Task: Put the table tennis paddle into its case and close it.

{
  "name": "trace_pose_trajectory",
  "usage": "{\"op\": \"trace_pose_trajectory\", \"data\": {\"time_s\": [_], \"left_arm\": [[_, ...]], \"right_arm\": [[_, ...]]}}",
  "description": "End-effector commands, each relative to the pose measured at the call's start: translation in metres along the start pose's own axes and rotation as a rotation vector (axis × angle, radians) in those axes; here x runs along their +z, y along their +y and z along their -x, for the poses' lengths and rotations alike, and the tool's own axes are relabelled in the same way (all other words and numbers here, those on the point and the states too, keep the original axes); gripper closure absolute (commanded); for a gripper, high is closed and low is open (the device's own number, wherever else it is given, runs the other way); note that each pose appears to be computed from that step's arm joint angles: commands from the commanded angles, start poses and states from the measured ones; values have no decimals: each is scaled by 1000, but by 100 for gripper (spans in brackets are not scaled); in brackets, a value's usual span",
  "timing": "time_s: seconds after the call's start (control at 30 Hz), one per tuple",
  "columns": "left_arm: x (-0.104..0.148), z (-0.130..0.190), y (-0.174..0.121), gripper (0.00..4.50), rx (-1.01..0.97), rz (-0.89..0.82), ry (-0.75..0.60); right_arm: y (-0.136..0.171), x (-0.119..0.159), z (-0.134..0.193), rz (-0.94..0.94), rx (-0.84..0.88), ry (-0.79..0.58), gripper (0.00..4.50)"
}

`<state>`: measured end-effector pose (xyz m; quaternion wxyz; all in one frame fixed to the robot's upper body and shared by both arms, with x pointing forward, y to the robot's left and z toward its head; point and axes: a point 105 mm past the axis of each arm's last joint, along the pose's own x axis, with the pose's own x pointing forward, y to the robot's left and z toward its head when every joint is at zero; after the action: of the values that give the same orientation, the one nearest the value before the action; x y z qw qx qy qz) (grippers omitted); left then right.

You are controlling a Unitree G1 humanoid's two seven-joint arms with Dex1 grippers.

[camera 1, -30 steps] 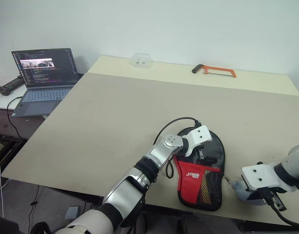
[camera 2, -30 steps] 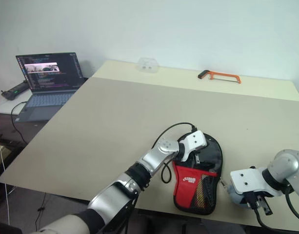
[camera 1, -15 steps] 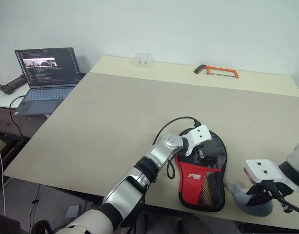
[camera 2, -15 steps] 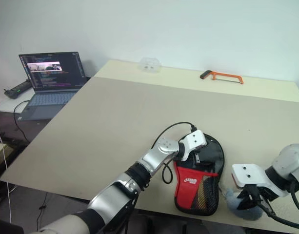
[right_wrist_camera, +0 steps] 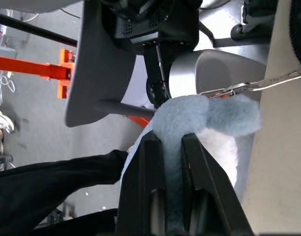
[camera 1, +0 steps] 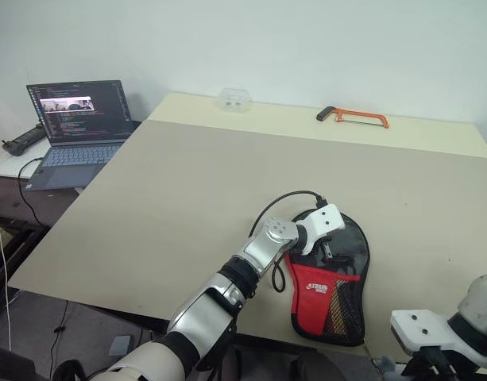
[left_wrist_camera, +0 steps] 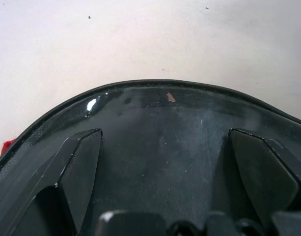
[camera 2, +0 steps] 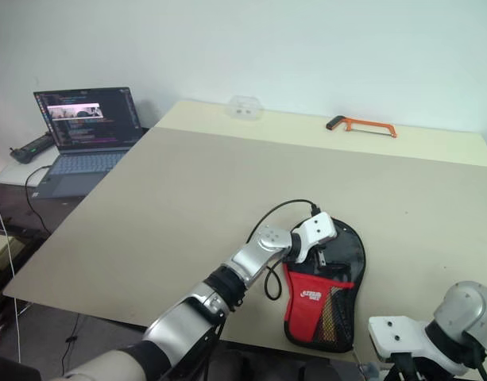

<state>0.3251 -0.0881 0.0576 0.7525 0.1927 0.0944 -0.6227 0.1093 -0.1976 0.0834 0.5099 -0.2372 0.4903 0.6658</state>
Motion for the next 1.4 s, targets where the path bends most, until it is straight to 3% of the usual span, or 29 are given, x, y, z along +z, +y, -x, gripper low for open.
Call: {"op": "trace_pose_trajectory", "data": {"time_s": [0.03, 0.3, 0.53, 0.83, 1.0, 1.27, 1.4], "left_arm": [[-81, 15, -10, 0, 0, 84, 280], [-80, 22, 1, 0, 35, 91, 277], [-61, 33, 13, 0, 55, 125, 185], [-9, 84, 23, 0, 31, 112, 6], [36, 140, 22, 0, -43, 94, -143], [59, 240, 6, 0, -121, 51, -141], [54, 285, 6, 0, -65, 81, -95]], "right_arm": [[10, -1, -7, 3, 78, 10, 450], [-36, 4, 37, 63, -144, 37, 450], [-72, -2, 38, 154, -269, 87, 450], [-94, 6, 73, 136, -360, 43, 162], [-98, 14, 116, 93, -420, -63, 2], [-101, 8, 174, 32, -554, -302, 2], [-94, -4, 188, 24, -601, -408, 2]]}}
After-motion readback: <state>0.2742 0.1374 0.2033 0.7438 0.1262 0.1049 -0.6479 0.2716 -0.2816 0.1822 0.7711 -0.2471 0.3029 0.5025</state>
